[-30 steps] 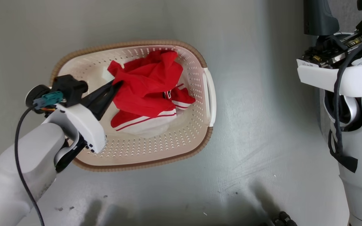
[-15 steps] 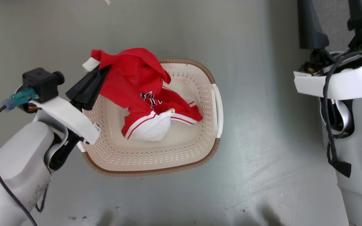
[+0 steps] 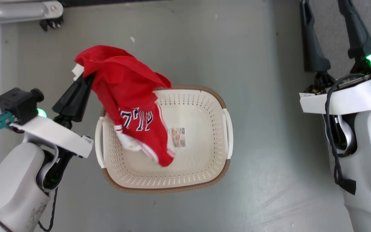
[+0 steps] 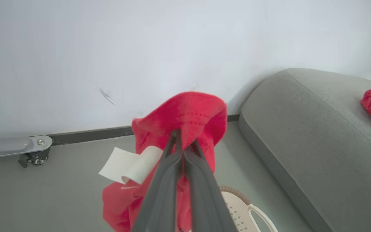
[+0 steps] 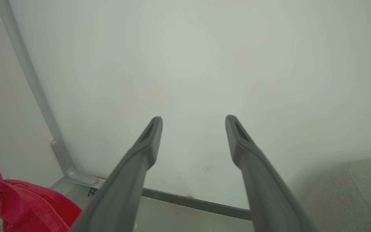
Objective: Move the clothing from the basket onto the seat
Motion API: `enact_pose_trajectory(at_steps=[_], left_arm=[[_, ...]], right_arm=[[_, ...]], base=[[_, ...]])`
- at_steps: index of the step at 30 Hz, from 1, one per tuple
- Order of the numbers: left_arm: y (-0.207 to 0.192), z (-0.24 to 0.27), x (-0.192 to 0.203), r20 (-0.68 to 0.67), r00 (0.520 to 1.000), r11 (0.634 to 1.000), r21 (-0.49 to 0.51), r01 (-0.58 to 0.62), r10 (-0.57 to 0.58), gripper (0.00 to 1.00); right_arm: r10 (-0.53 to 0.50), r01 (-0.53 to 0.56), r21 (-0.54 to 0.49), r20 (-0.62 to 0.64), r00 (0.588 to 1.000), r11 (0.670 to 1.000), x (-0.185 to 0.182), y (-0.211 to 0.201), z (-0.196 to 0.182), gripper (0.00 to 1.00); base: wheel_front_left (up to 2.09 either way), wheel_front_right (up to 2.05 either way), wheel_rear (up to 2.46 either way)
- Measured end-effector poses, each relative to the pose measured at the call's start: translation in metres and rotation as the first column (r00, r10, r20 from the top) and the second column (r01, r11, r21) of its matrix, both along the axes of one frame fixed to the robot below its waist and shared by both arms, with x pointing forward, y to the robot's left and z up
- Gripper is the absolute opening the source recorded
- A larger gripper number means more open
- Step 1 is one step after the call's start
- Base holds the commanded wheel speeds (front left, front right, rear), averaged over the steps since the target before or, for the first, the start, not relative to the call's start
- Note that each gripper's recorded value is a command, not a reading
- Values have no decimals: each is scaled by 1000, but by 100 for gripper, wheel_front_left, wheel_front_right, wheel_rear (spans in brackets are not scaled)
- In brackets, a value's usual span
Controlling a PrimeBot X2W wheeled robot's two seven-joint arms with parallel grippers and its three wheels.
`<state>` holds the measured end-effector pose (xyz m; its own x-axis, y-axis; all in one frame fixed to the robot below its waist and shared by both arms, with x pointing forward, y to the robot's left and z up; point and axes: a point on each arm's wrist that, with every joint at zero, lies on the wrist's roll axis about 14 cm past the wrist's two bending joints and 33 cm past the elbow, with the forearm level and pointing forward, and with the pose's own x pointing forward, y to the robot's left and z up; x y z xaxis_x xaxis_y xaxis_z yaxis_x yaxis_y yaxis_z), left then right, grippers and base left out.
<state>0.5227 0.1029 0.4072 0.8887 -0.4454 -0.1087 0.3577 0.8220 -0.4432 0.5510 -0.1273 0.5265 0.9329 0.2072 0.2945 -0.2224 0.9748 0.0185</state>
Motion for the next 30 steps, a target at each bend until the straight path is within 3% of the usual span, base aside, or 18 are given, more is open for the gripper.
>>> enact_pose_trajectory(at_steps=[10, 20, 30], left_arm=[[39, 58, -7, 136, 981, 990, -8, -139, 139, 0], [69, 127, -22, 299, 916, 964, -71, -257, 267, 0], [81, 174, -48, 419, 852, 948, -84, -306, 312, 0]], right_arm=[[-5, 5, 3, -3, 1000, 1000, -23, -1, 16, 100], [-22, 22, 17, -21, 1000, 1000, -48, -8, 25, 100], [-39, 40, 38, -29, 999, 998, -76, -15, 35, 100]], base=[[0, 0, 0], [0, 0, 0], [0, 0, 0]])
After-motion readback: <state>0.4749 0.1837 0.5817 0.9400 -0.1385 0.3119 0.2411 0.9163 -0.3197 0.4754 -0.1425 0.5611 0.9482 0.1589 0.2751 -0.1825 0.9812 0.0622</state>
